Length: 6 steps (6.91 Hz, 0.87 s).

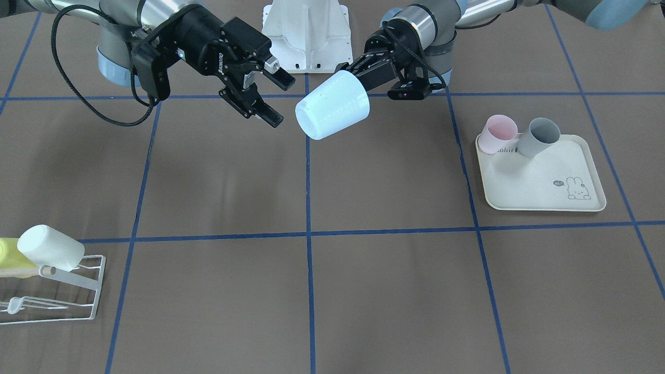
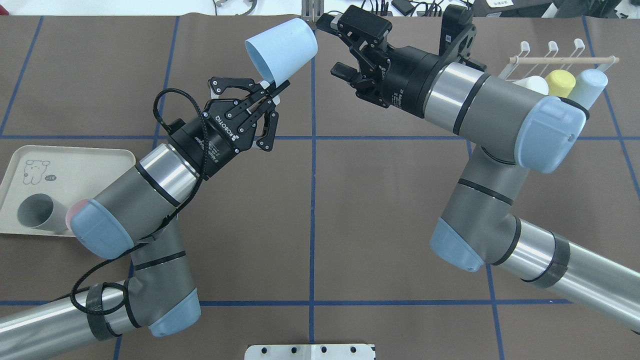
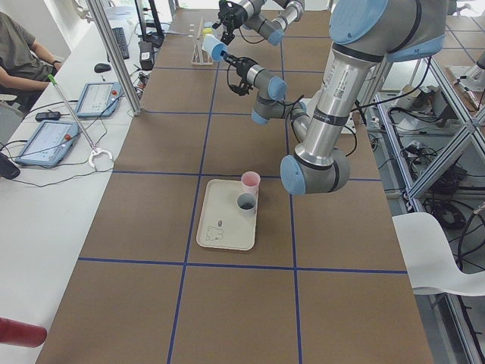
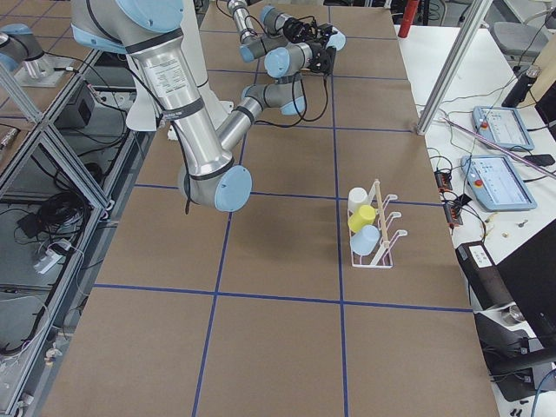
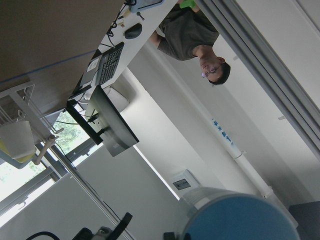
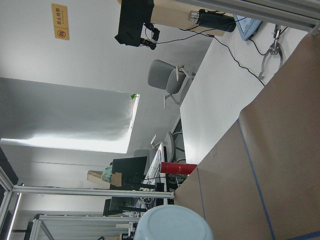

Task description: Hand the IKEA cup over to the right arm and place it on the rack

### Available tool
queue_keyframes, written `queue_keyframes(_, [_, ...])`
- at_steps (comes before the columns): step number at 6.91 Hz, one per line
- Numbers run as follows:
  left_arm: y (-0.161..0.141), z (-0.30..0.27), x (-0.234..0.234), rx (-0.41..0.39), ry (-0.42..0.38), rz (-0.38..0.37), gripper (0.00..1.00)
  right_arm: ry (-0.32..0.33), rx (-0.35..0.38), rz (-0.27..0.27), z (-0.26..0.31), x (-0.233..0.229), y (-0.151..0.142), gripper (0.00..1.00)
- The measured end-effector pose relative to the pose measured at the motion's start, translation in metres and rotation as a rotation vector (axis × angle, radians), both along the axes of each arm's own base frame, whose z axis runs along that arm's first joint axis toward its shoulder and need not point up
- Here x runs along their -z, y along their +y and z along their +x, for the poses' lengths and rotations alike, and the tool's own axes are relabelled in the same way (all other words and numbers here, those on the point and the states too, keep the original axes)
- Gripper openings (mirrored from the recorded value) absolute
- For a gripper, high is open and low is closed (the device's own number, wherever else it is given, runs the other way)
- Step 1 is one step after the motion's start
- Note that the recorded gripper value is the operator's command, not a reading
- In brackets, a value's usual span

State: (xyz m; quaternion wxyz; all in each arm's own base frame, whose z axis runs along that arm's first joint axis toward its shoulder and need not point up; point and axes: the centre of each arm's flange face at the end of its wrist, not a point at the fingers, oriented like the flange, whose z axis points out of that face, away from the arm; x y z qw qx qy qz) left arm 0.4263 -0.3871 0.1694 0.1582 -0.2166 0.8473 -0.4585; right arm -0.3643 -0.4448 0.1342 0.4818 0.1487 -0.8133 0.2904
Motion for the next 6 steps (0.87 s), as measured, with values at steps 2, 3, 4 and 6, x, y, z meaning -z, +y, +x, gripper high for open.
queue_keyframes(2, [0.011, 0.012, 0.014, -0.006, -0.002, 0.006, 0.0, 0.01, -0.001, 0.001, -0.003, -0.002, -0.001, 1.0])
queue_keyframes(3, [0.014, 0.017, 0.018, -0.009, -0.005, 0.001, 0.0, 0.01, -0.001, 0.001, -0.004, -0.002, -0.002, 1.0])
queue_keyframes(4, [0.017, 0.021, 0.023, -0.012, -0.005, -0.001, 0.0, 0.01, -0.001, 0.002, -0.004, -0.002, -0.002, 1.0])
queue_keyframes(6, [0.019, 0.025, 0.034, -0.016, -0.002, -0.002, 0.0, 0.006, 0.001, 0.003, -0.008, 0.003, -0.004, 1.0])
